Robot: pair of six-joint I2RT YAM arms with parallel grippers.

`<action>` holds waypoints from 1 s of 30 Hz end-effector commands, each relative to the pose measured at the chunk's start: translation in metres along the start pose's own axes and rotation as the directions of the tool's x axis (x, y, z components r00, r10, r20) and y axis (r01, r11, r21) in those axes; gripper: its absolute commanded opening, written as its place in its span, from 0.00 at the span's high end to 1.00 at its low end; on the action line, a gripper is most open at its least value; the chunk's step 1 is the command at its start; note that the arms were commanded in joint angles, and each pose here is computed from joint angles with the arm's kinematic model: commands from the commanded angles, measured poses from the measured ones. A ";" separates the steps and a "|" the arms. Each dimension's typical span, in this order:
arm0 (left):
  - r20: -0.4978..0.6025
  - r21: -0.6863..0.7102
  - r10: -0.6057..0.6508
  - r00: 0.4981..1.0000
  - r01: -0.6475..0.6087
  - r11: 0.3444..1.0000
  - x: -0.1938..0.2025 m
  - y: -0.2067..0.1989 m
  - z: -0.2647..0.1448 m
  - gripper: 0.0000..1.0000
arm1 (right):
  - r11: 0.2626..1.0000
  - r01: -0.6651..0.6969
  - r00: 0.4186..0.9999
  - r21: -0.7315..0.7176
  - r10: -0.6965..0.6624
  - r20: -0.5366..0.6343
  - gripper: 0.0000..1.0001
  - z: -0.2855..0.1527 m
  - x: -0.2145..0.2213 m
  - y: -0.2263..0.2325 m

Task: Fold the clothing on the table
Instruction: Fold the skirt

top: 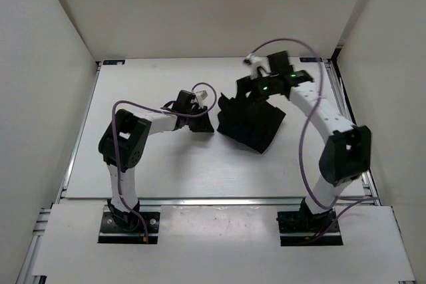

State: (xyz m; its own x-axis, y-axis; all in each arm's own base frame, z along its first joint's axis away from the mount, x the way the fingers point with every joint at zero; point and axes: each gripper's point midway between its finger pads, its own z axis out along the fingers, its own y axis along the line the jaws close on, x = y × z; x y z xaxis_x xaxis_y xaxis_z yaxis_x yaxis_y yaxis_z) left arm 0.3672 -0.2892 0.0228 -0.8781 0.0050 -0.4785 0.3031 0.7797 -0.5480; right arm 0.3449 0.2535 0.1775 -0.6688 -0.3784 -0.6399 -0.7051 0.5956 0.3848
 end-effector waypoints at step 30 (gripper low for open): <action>0.046 0.310 0.215 0.976 -0.218 0.925 -0.081 -0.164 -0.026 0.45 | 0.957 -0.273 0.961 0.100 0.275 -0.013 0.98 -0.020 0.071 -0.102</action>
State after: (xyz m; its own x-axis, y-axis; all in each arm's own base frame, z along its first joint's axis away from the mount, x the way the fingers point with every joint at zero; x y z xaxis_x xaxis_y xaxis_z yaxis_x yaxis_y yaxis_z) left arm 0.3758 -0.3861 0.1277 -0.8246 0.1552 -0.5440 0.5231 0.5753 -0.6288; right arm 0.3461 0.1505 0.1051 -0.8780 -0.1634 -0.4499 -0.4131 0.7335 0.5398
